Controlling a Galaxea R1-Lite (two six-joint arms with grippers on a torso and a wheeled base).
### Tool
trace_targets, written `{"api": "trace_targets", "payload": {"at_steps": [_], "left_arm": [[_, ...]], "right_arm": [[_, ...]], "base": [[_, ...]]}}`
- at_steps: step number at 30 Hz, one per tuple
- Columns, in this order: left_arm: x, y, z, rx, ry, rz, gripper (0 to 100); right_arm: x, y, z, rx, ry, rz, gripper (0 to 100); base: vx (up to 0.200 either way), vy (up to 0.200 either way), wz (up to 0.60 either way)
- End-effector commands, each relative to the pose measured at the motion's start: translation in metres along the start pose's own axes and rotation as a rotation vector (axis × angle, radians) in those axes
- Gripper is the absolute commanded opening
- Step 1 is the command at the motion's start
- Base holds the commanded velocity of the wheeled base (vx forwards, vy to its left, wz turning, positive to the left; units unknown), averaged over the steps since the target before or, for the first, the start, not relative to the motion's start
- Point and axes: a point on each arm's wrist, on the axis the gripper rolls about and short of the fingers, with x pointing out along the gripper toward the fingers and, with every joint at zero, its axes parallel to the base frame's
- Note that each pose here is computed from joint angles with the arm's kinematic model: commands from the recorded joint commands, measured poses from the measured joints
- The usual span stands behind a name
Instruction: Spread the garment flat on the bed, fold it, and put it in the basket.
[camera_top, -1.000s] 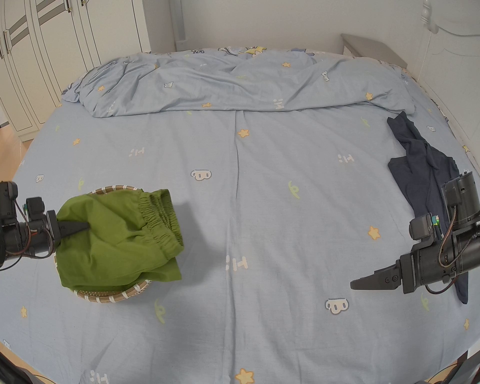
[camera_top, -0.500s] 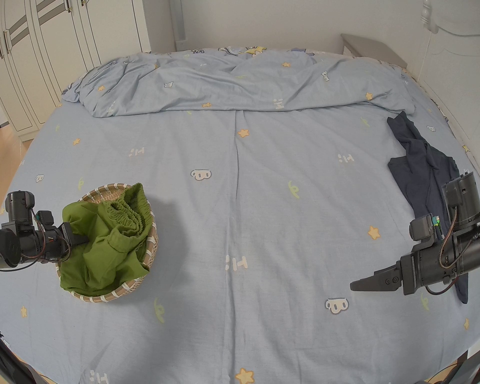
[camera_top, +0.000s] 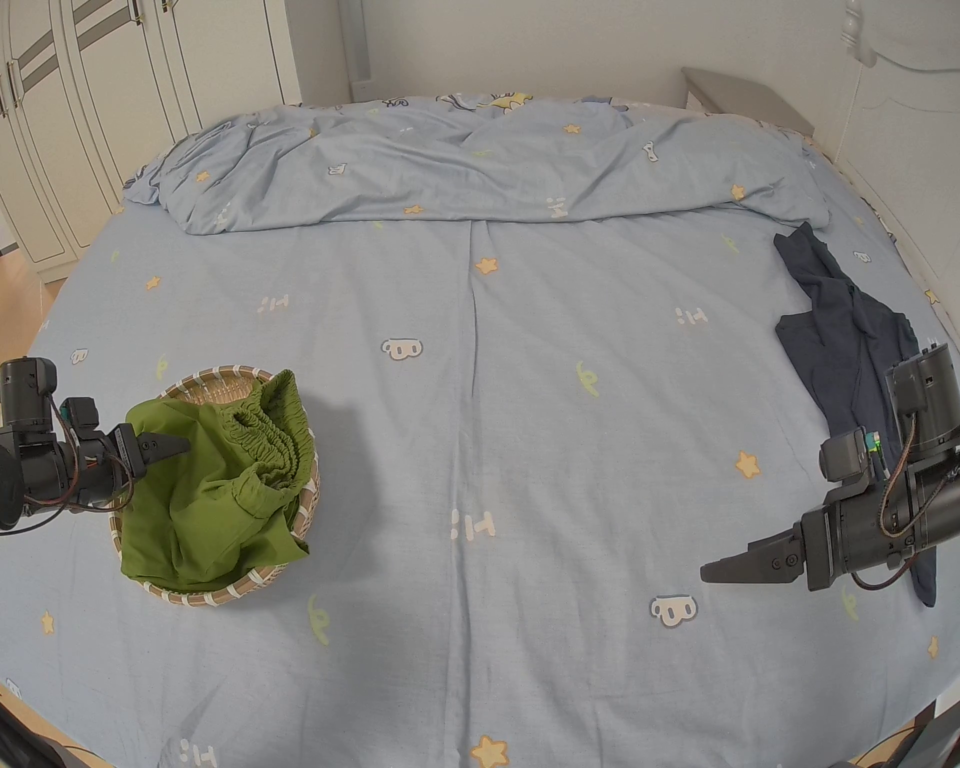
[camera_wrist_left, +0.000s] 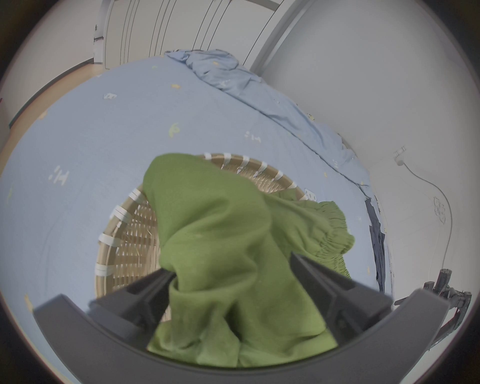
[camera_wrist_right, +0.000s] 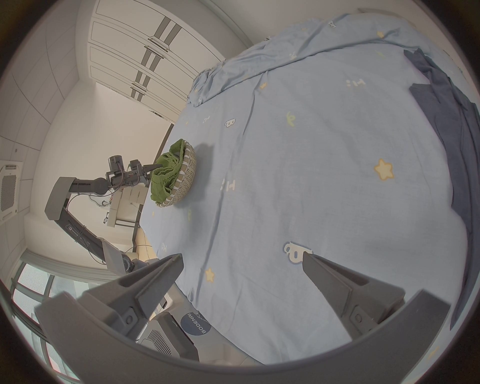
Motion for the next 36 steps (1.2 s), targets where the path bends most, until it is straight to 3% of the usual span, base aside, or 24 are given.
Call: {"api": "trace_targets", "payload": {"at_steps": [1, 9, 15, 16, 20, 21, 23, 24, 25, 26, 27, 30, 36], "left_arm": [[-0.032, -0.013, 0.008, 0.06, -0.092, -0.001, 100], [-0.067, -0.006, 0.008, 0.197, -0.181, 0.081, 100], [-0.134, -0.05, -0.02, 0.309, -0.356, 0.03, 100], [-0.134, -0.05, -0.02, 0.309, -0.356, 0.03, 100], [-0.187, -0.083, -0.059, 0.397, -0.444, -0.063, 100], [-0.191, -0.084, -0.063, 0.398, -0.444, -0.066, 100], [-0.22, -0.093, -0.095, 0.412, -0.43, -0.112, 100], [-0.22, -0.093, -0.095, 0.412, -0.43, -0.112, 100], [-0.234, -0.094, -0.117, 0.42, -0.394, -0.162, 100], [-0.234, -0.094, -0.117, 0.42, -0.394, -0.162, 100], [-0.243, -0.091, -0.139, 0.435, -0.349, -0.246, 100], [-0.25, -0.086, -0.157, 0.455, -0.304, -0.335, 100], [-0.245, -0.07, -0.189, 0.446, -0.307, -0.345, 100]], "right_arm": [[-0.001, 0.0, 0.0, 0.0, -0.002, 0.0, 100], [-0.012, 0.001, 0.001, -0.012, -0.054, -0.022, 100], [-0.06, 0.003, -0.018, -0.07, -0.328, -0.13, 100], [-0.06, 0.003, -0.018, -0.07, -0.328, -0.13, 100], [-0.087, 0.003, -0.069, -0.185, -0.582, -0.2, 100], [-0.088, 0.004, -0.073, -0.191, -0.598, -0.202, 100], [-0.101, 0.012, -0.111, -0.246, -0.726, -0.21, 100], [-0.101, 0.012, -0.111, -0.246, -0.726, -0.21, 100], [-0.108, 0.017, -0.131, -0.27, -0.782, -0.21, 100], [-0.108, 0.017, -0.131, -0.27, -0.782, -0.21, 100], [-0.114, 0.022, -0.148, -0.284, -0.81, -0.207, 100], [-0.118, 0.026, -0.168, -0.28, -0.791, -0.199, 100], [-0.119, 0.026, -0.2, -0.282, -0.759, -0.168, 100]], "base": [[0.0, 0.0, 0.0], [0.0, 0.0, 0.0], [0.0, 0.0, 0.0], [0.0, 0.0, 0.0], [0.0, 0.0, 0.0], [0.0, 0.0, 0.0], [0.0, 0.0, 0.0], [0.0, 0.0, 0.0], [0.0, 0.0, 0.0], [0.0, 0.0, 0.0], [0.0, 0.0, 0.0], [0.0, 0.0, 0.0], [0.0, 0.0, 0.0]]}}
